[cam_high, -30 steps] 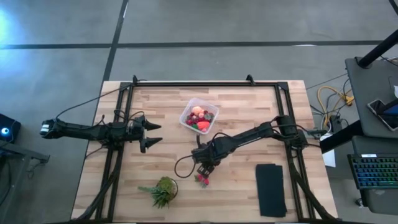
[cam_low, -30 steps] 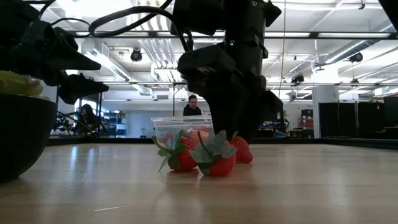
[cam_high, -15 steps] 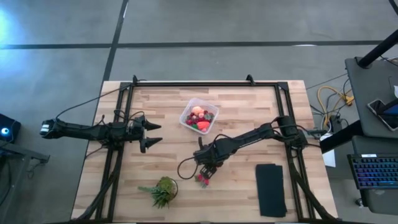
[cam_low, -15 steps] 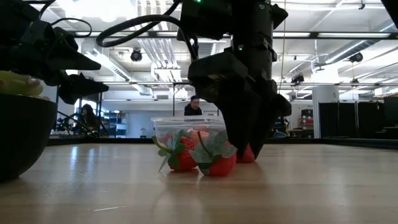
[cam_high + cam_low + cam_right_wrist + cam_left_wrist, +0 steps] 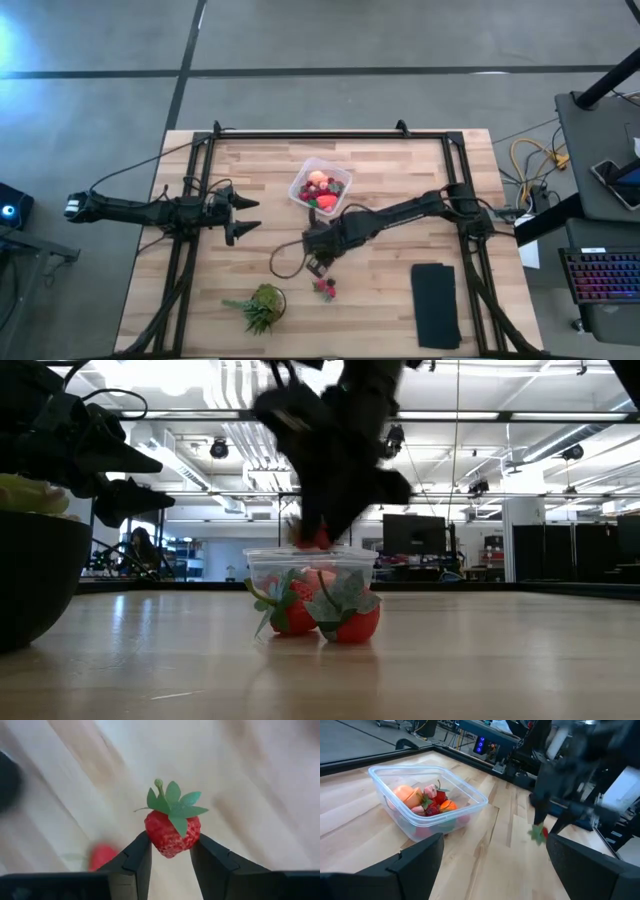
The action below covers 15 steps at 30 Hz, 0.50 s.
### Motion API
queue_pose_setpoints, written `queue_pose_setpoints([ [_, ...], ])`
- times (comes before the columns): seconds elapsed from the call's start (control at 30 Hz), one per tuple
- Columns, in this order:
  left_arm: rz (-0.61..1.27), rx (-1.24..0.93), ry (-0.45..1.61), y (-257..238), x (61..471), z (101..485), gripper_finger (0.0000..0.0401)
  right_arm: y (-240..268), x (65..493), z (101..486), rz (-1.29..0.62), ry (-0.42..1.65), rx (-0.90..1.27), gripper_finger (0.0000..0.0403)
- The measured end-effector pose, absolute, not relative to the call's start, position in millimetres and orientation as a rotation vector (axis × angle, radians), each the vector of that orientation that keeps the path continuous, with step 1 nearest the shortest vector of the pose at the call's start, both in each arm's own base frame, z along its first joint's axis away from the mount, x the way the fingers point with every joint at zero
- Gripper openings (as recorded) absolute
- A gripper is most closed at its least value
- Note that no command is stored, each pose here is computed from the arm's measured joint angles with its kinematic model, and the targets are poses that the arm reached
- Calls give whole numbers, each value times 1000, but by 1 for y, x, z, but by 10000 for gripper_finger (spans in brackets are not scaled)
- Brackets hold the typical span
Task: Pick and placing Produce into tupperware
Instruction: Put the red strawberry into the transparent bin
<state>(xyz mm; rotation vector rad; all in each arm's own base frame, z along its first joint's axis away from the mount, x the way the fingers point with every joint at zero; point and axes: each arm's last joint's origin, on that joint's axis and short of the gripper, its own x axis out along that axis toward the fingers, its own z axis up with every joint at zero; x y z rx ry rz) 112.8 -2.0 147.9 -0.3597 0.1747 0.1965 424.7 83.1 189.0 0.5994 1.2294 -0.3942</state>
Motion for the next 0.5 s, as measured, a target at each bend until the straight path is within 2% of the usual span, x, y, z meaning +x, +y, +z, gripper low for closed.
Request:
queue_pose_setpoints([
  [0.13, 196, -360, 175, -2, 113, 148, 338, 61, 441, 220, -405, 1100, 580, 118],
  [0.27, 196, -360, 175, -2, 113, 148, 338, 21, 448, 246, -538, 1016, 521, 118],
  [0.37, 196, -360, 175, -2, 113, 148, 338, -25, 443, 254, -633, 1049, 515, 118],
  [0.5, 196, -360, 175, -2, 113, 148, 338, -76, 433, 245, -619, 1172, 590, 121],
])
